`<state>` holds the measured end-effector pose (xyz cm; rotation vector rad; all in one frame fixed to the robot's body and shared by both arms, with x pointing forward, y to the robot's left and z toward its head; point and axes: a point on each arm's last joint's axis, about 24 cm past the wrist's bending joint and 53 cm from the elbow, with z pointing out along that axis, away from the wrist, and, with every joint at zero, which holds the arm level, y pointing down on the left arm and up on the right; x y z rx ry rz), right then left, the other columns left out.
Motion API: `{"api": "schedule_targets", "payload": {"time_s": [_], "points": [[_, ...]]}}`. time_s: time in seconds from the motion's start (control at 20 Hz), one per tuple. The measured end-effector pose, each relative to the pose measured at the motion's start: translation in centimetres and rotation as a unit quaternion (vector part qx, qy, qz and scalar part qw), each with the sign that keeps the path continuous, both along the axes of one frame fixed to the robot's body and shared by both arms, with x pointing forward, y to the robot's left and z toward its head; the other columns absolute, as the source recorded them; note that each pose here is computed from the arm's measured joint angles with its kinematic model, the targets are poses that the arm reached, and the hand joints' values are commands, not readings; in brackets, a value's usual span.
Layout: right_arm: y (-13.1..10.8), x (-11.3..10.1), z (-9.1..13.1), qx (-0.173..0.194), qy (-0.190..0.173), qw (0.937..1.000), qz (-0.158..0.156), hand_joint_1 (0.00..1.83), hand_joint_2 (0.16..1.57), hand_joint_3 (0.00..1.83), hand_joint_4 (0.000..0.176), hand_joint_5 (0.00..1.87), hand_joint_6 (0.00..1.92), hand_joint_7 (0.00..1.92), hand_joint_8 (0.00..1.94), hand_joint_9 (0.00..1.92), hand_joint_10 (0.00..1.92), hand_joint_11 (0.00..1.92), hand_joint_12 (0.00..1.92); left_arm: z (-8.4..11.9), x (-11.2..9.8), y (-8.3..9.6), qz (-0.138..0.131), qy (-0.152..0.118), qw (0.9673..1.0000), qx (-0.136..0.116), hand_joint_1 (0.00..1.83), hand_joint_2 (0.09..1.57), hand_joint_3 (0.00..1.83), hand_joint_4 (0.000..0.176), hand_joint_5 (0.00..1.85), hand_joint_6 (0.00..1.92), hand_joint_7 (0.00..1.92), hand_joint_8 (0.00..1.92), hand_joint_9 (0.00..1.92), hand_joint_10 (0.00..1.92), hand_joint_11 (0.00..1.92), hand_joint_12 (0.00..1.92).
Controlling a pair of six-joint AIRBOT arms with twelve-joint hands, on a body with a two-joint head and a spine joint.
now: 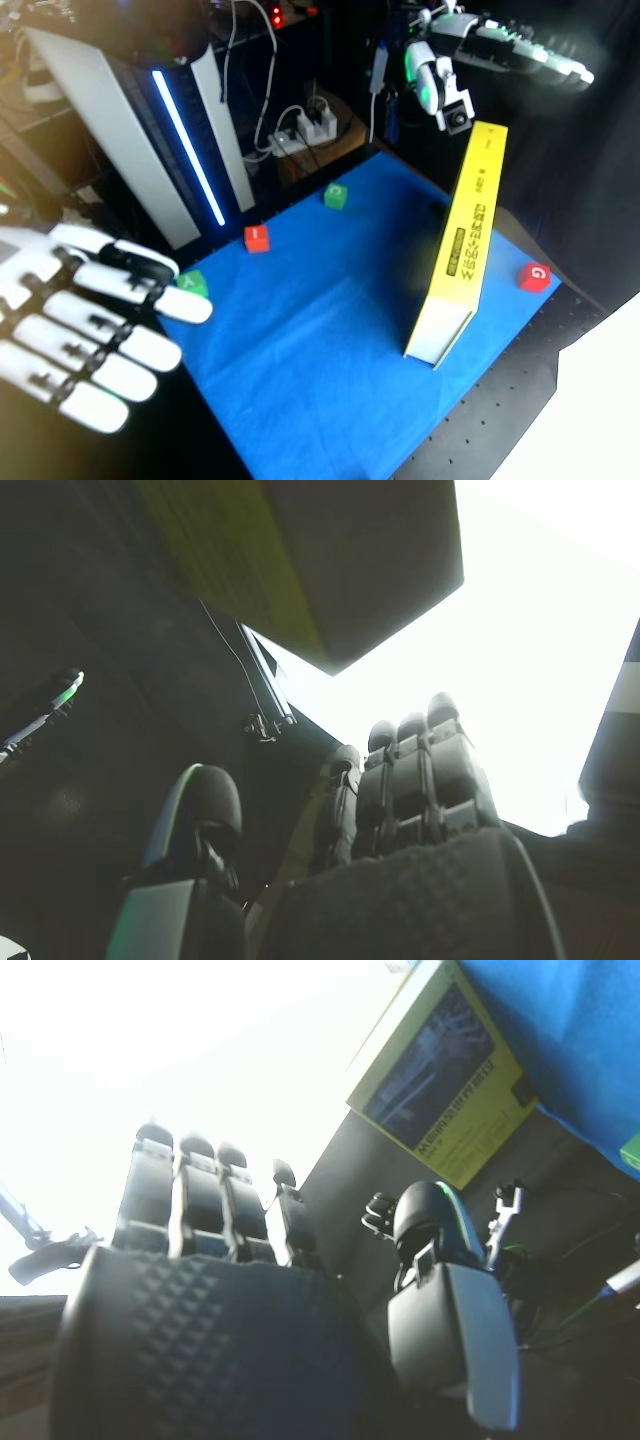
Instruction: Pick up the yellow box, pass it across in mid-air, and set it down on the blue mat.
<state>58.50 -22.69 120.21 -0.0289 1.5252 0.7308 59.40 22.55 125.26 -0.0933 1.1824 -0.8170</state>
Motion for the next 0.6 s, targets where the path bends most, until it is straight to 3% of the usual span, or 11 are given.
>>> {"api": "schedule_targets", "payload": {"time_s": [0.05,0.1,0.15,0.2,0.25,0.3,0.45,0.6], "points": [[0.0,0.0,0.1,0.000,-0.001,1.0000,0.000,0.32,1.32,0.01,0.028,0.00,0.00,0.00,0.00,0.00,0.00,0.00,0.00,0.0,0.0,0.0,0.000,-0.001,1.0000,0.000,0.25,1.28,0.00,0.124,0.00,0.00,0.00,0.00,0.00,0.00,0.00,0.00],[0.0,0.0,0.0,0.000,-0.001,1.0000,0.000,0.33,1.32,0.01,0.031,0.00,0.00,0.00,0.00,0.00,0.00,0.00,0.00,-0.1,0.0,0.1,0.002,0.001,1.0000,0.000,0.36,1.24,0.00,0.156,0.00,0.00,0.00,0.00,0.00,0.00,0.00,0.00],[0.0,0.0,0.0,0.000,-0.001,1.0000,0.001,0.34,1.32,0.00,0.029,0.00,0.00,0.00,0.00,0.00,0.00,0.00,0.00,-0.2,0.1,0.3,0.006,0.004,1.0000,0.002,0.41,1.21,0.00,0.165,0.00,0.00,0.00,0.00,0.00,0.00,0.00,0.00],[0.1,0.0,0.0,0.001,-0.001,1.0000,0.001,0.31,1.32,0.00,0.044,0.00,0.00,0.00,0.00,0.00,0.00,0.00,0.00,-0.6,0.3,0.7,0.014,0.011,0.9998,0.001,0.48,1.17,0.00,0.169,0.00,0.00,0.00,0.00,0.00,0.00,0.00,0.00],[0.1,0.0,0.0,0.001,-0.001,1.0000,0.001,0.30,1.32,0.00,0.042,0.00,0.00,0.00,0.00,0.00,0.00,0.00,0.00,-0.7,0.4,0.8,0.016,0.013,0.9998,0.000,0.53,1.12,0.00,0.172,0.00,0.00,0.00,0.00,0.00,0.00,0.00,0.00],[0.1,0.0,-0.1,0.003,0.000,1.0000,0.000,0.32,1.32,0.00,0.051,0.00,0.00,0.00,0.00,0.00,0.00,0.00,0.00,-1.2,0.7,1.0,0.023,0.021,0.9995,0.000,0.56,1.09,0.00,0.168,0.00,0.00,0.00,0.00,0.00,0.00,0.00,0.00],[0.4,-0.1,-0.5,0.005,0.005,1.0000,0.004,0.30,1.32,0.00,0.056,0.00,0.00,0.00,0.00,0.00,0.00,0.00,0.00,-3.6,2.1,1.6,0.038,0.061,0.9974,0.005,0.68,1.09,0.00,0.146,0.00,0.00,0.00,0.00,0.00,0.00,0.00,0.00],[0.4,-0.1,-0.5,0.005,0.004,1.0000,0.004,0.30,1.31,0.00,0.045,0.00,0.00,0.00,0.00,0.00,0.00,0.00,0.00,-7.2,3.8,1.8,0.052,0.121,0.9913,0.002,0.75,1.06,0.00,0.141,0.00,0.00,0.00,0.00,0.00,0.00,0.00,0.00]]}}
